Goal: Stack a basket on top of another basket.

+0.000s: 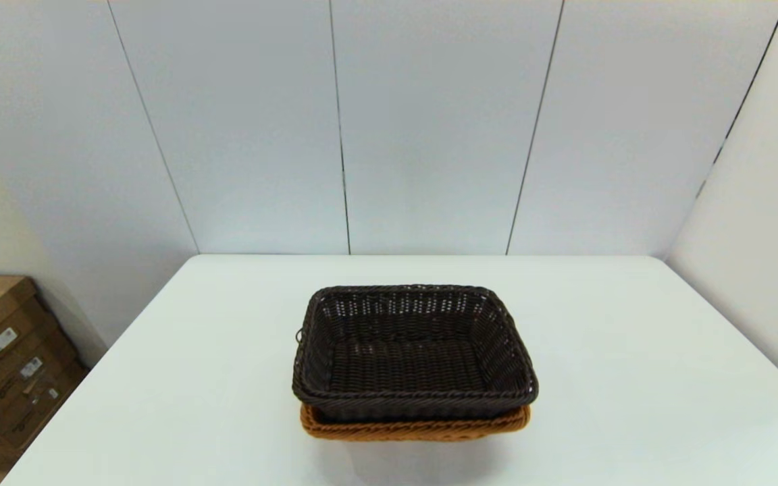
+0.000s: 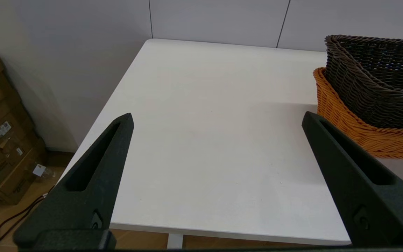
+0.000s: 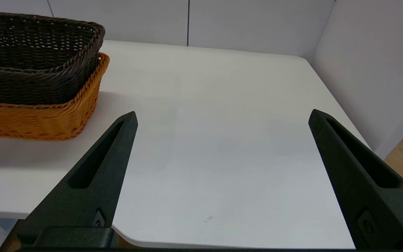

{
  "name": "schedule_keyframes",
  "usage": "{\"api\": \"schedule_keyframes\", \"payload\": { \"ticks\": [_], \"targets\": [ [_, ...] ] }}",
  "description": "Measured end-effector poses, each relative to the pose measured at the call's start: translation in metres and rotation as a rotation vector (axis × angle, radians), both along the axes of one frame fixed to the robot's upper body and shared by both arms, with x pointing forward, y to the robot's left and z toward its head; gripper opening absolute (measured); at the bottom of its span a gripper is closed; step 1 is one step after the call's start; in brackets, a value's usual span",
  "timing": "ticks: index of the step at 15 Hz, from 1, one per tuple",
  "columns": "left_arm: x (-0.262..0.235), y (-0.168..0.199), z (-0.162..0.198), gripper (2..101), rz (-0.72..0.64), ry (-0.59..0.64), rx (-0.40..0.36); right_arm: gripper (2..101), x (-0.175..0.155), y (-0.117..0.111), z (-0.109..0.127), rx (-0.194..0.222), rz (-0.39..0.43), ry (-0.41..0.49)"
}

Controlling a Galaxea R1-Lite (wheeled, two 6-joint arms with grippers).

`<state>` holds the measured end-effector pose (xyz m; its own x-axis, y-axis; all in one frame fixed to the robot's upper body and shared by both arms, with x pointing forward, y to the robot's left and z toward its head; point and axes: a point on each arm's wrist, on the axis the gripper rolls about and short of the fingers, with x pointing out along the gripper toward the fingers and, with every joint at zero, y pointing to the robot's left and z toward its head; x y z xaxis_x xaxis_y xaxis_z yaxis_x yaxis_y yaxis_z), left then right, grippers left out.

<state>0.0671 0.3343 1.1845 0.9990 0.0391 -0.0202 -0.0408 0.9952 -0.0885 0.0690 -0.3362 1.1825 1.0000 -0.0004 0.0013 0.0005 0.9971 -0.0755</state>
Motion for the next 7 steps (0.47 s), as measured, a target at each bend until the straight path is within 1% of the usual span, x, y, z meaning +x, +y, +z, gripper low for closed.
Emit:
{"api": "schedule_keyframes", "payload": {
  "ticks": [3,7],
  "targets": [
    [0.0,0.0,0.0,97.8,0.0,0.0,0.0,97.1,0.0,0.0,0.0002,0.011,-0.001,-0.002],
    [0.0,0.0,0.0,97.8,0.0,0.0,0.001,97.1,0.0,0.0,0.0004,0.011,-0.001,-0.004]
  ]
}}
